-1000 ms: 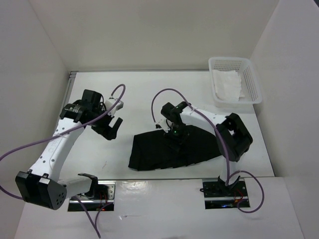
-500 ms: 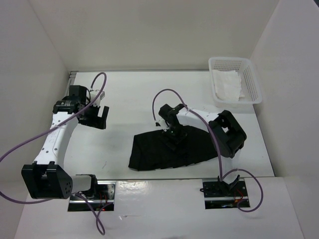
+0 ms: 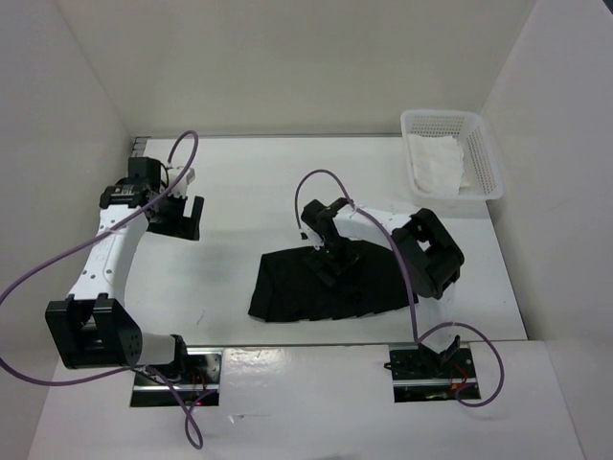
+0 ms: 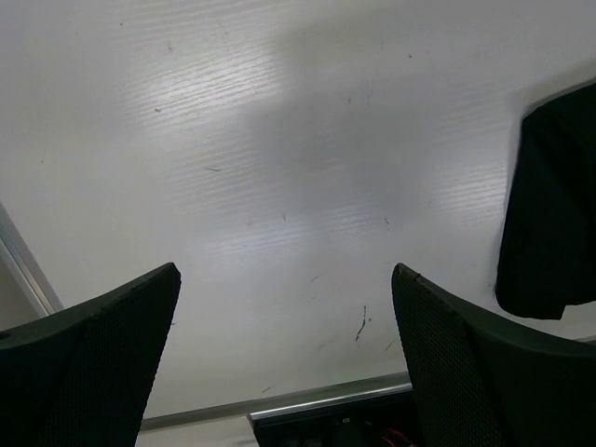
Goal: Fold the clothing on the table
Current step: Fold the skirt
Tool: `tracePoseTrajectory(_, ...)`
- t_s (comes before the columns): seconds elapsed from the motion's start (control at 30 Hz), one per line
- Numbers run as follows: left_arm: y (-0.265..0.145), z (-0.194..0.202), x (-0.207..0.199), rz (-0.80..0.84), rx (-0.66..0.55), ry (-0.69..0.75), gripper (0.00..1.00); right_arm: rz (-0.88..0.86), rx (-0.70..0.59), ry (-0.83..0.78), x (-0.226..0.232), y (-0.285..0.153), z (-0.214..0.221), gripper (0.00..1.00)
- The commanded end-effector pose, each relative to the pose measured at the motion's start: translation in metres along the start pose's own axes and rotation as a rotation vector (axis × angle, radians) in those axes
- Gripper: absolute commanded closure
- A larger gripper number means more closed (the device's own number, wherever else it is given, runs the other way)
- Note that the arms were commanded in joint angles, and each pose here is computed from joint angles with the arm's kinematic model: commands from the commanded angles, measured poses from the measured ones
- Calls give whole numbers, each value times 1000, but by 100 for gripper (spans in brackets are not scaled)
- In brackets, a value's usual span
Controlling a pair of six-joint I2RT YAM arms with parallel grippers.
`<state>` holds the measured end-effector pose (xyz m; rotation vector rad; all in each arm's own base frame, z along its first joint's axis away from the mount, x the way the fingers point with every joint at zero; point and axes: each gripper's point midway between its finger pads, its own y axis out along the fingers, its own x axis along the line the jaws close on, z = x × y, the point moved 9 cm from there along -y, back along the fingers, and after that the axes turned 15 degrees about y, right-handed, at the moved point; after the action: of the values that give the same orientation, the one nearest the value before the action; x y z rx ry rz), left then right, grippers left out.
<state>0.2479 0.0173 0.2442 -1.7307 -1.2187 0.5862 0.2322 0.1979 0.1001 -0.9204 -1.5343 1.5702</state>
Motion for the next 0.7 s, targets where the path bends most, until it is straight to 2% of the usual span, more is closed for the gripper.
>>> tracePoseTrajectory(0.0, -4, -9, 7, -18, -36, -23, 0, -12, -69, 28, -4, 30, -30, 0)
tracePoseTrajectory(0.67, -1, -22, 18, -22, -34, -22, 0, -66, -272, 12, 3, -6, -126, 0)
